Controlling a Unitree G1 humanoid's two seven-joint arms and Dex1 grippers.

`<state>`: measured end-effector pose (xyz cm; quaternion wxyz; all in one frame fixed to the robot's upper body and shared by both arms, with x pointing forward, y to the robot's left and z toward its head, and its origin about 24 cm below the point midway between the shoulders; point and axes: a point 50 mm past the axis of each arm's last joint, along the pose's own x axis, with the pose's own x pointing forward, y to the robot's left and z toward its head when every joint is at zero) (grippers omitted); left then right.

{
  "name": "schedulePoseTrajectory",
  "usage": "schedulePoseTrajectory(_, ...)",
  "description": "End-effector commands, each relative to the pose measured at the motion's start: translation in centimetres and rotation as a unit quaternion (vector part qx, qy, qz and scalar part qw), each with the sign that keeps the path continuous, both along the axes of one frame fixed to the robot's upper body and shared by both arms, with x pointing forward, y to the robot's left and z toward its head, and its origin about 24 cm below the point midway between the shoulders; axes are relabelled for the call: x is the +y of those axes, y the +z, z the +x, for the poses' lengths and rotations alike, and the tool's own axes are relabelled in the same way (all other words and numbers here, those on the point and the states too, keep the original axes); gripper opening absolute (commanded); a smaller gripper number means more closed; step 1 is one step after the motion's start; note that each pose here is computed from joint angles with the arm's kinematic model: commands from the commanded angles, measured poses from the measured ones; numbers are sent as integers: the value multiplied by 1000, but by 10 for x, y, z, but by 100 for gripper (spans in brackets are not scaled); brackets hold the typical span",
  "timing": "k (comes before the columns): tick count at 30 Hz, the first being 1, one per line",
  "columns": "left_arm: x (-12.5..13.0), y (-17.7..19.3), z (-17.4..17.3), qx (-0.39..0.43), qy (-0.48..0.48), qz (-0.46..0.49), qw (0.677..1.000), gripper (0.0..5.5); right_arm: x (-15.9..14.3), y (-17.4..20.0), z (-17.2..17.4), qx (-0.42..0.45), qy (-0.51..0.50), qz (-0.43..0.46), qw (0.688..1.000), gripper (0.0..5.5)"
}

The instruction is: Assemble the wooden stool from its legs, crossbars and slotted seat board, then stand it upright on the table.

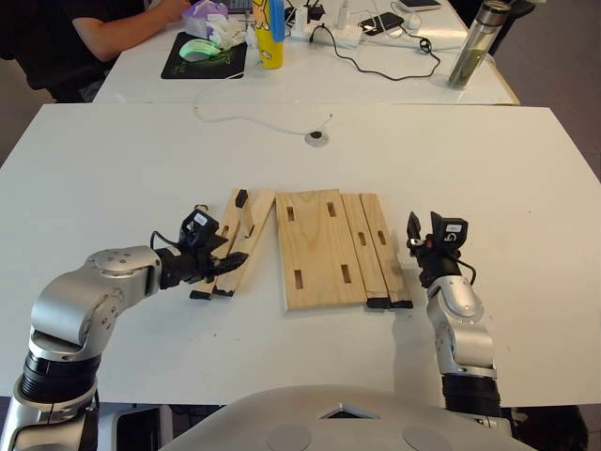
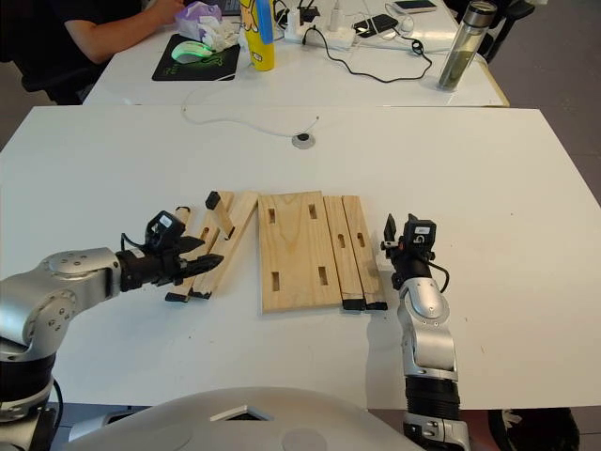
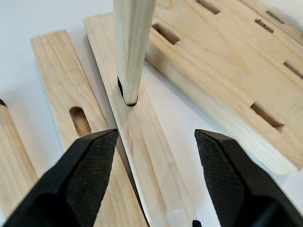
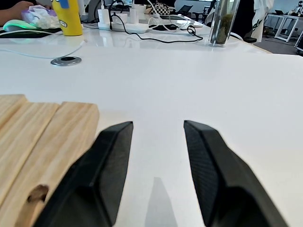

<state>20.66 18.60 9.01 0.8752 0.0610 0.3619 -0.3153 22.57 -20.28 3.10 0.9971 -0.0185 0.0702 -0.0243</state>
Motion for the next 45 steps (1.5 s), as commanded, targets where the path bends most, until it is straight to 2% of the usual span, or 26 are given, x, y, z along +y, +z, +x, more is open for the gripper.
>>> schedulePoseTrajectory(1, -7, -8, -6, 19, 20, 3, 1000, 302, 2, 4, 6, -2, 15, -2, 1000, 197)
schedulePoseTrajectory(7, -6, -15, -6, 4, 48, 45, 998, 302, 5, 9, 12, -6, 32, -4, 999, 197)
schedulePoseTrajectory(11, -10, -22, -14, 9, 61, 40, 997, 302, 9, 10, 17, -4, 47, -5, 999, 197)
schedulePoseTrajectory(20, -14, -35, -16, 26, 50, 60, 997, 302, 14, 15, 22, -11, 55, -1, 998, 197)
schedulePoseTrajectory(24, -12, -38, -15, 20, 54, 69, 996, 253, 14, 19, 23, -18, 54, -1, 998, 197)
schedulePoseTrajectory(30, -15, -38, -11, 4, 56, 65, 996, 213, 13, 24, 26, -27, 49, 1, 998, 197)
schedulePoseTrajectory(35, -18, -27, 5, -58, 102, 34, 992, 212, 17, 25, 28, -28, 63, 0, 998, 197)
schedulePoseTrajectory(40, -28, 5, 32, -171, 128, -60, 975, 212, 23, 28, 29, -25, 105, 16, 994, 197)
schedulePoseTrajectory(44, -33, 22, 58, -175, 75, -142, 971, 212, 22, 52, 42, -70, 139, 82, 984, 197)
schedulePoseTrajectory(45, -31, 28, 65, -167, 59, -178, 968, 212, 22, 59, 45, -68, 166, 125, 976, 197)
